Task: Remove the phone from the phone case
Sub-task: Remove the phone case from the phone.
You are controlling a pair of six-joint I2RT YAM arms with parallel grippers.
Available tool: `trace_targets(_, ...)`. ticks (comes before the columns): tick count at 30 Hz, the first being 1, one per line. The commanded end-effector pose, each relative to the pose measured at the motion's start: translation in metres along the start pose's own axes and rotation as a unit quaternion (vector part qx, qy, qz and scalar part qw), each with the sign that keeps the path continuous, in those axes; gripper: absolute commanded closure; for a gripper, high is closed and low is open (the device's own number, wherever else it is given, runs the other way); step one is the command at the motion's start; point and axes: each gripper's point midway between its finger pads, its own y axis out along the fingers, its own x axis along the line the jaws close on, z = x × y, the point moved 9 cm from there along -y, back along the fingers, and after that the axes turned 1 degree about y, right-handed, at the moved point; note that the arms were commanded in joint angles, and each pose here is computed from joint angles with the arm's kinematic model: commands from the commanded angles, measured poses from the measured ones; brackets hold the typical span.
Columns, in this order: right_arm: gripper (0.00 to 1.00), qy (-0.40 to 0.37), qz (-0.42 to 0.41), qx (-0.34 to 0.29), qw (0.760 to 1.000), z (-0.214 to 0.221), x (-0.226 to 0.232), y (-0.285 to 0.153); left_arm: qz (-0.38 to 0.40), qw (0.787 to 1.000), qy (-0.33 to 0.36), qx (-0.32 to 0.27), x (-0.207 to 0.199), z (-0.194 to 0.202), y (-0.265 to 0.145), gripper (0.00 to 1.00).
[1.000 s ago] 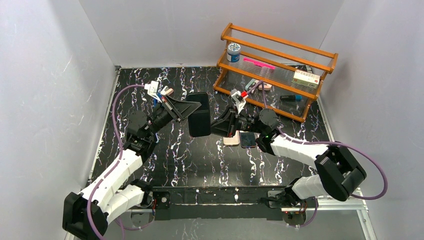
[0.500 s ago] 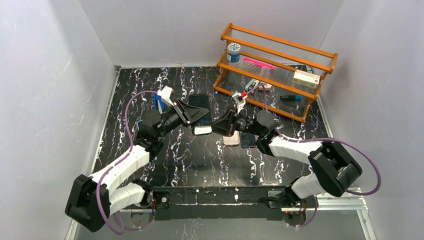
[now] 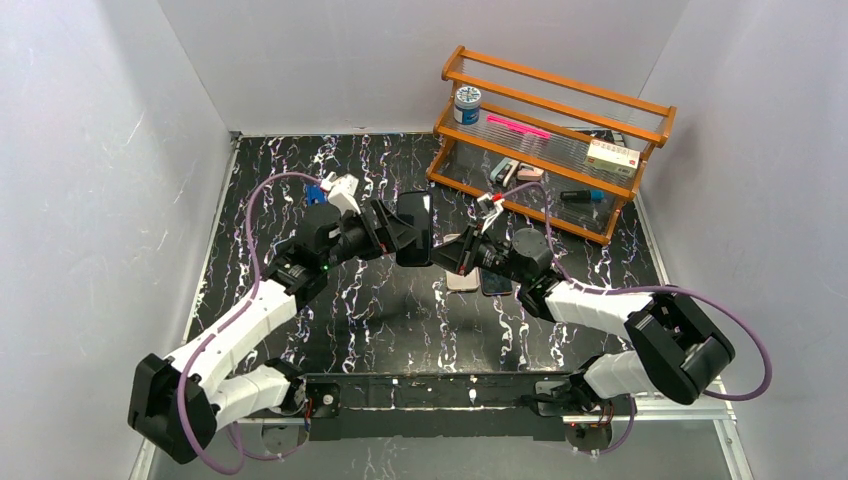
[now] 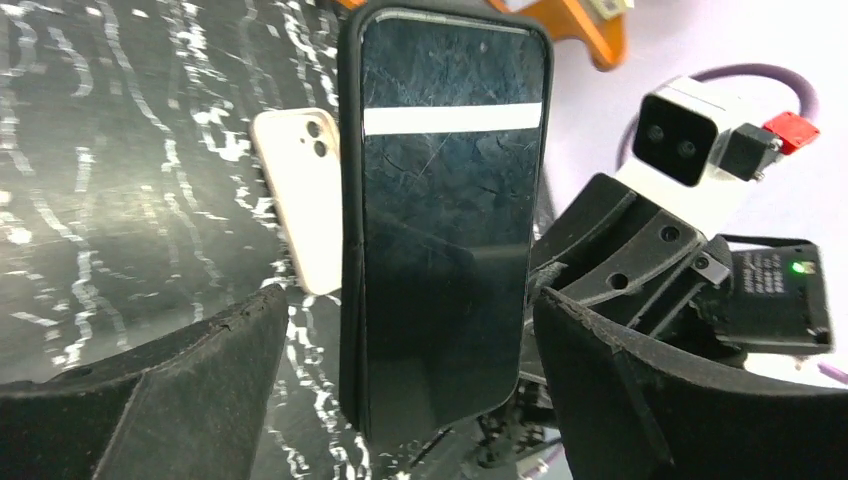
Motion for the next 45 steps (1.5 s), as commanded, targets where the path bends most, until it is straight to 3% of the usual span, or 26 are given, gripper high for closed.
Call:
trace_targets(1, 0.99, -0.005, 0.023, -0.037, 0.999, -0.018, 0.008, 0.002, -0.098, 0.992, 0.073, -0.018, 0.004, -0.011, -0.019, 0.10)
trace_targets(12, 0.99, 0.072, 0.109, -0.031, 0.991, -0.016, -0.002, 0.004, -0.190, 0.937, 0.291, 0.020, -0.028, 0.016, -0.012, 0.10)
trace_targets(20, 0.99, 0.088, 0.115, -0.023, 0.989, -0.016, 0.000, 0.007, -0.256, 0.873, 0.414, 0.030, -0.041, 0.047, 0.008, 0.27)
trace_targets(32, 0.99, 0.096, 0.099, -0.017, 0.990, -0.015, 0.005, 0.008, -0.312, 0.825, 0.471, 0.020, -0.037, 0.059, 0.025, 0.46)
trace_targets(45, 0.99, 0.115, 0.063, -0.013, 0.991, -0.018, 0.019, 0.008, -0.353, 0.784, 0.510, 0.014, -0.019, 0.067, 0.039, 0.49)
